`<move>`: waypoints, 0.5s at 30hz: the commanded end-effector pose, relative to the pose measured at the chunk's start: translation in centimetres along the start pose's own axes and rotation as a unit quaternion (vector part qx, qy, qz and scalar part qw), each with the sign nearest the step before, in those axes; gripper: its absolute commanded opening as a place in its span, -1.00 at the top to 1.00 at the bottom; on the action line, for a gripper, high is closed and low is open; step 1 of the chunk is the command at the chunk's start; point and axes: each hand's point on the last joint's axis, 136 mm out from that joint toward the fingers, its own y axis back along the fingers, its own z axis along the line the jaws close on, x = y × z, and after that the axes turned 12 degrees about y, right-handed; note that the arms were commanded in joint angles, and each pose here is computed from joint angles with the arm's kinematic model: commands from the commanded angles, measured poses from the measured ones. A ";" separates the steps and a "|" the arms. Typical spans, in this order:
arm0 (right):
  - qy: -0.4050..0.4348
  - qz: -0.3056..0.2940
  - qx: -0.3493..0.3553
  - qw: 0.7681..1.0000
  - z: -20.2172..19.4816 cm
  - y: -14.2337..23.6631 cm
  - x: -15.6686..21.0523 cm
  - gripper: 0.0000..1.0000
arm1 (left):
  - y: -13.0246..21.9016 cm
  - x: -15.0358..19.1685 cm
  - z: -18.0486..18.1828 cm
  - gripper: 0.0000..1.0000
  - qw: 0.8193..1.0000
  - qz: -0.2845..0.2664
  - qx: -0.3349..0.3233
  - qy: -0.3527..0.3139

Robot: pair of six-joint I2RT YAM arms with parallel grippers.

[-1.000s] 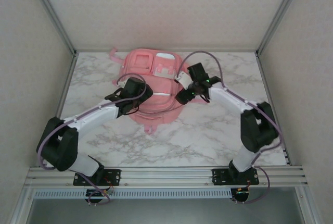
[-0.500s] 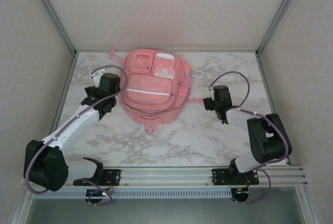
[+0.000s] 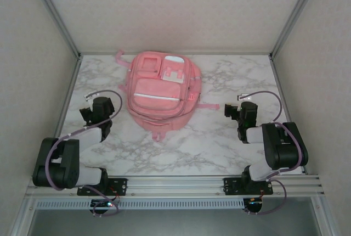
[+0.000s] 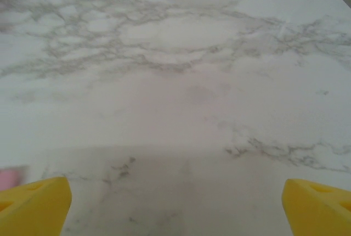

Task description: Pack the student bag

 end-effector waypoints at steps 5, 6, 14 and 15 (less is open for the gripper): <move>-0.025 -0.042 -0.015 0.999 0.0 -0.3 -2.7 -0.98 | -0.8 0.3 -5.7 -0.83 0.986 -0.023 0.166 -0.009; -0.024 -0.041 -0.014 0.999 0.0 -0.3 -2.5 -0.97 | -0.8 0.4 -5.7 -0.84 0.986 -0.022 0.165 -0.010; -0.024 -0.041 -0.017 0.999 0.1 -0.3 -2.7 -0.98 | -1.1 0.4 -6.0 -0.89 0.986 -0.012 0.164 -0.017; -0.024 -0.041 -0.017 0.999 0.0 -0.3 -2.7 -0.98 | -1.1 0.4 -6.0 -0.90 0.986 -0.011 0.164 -0.017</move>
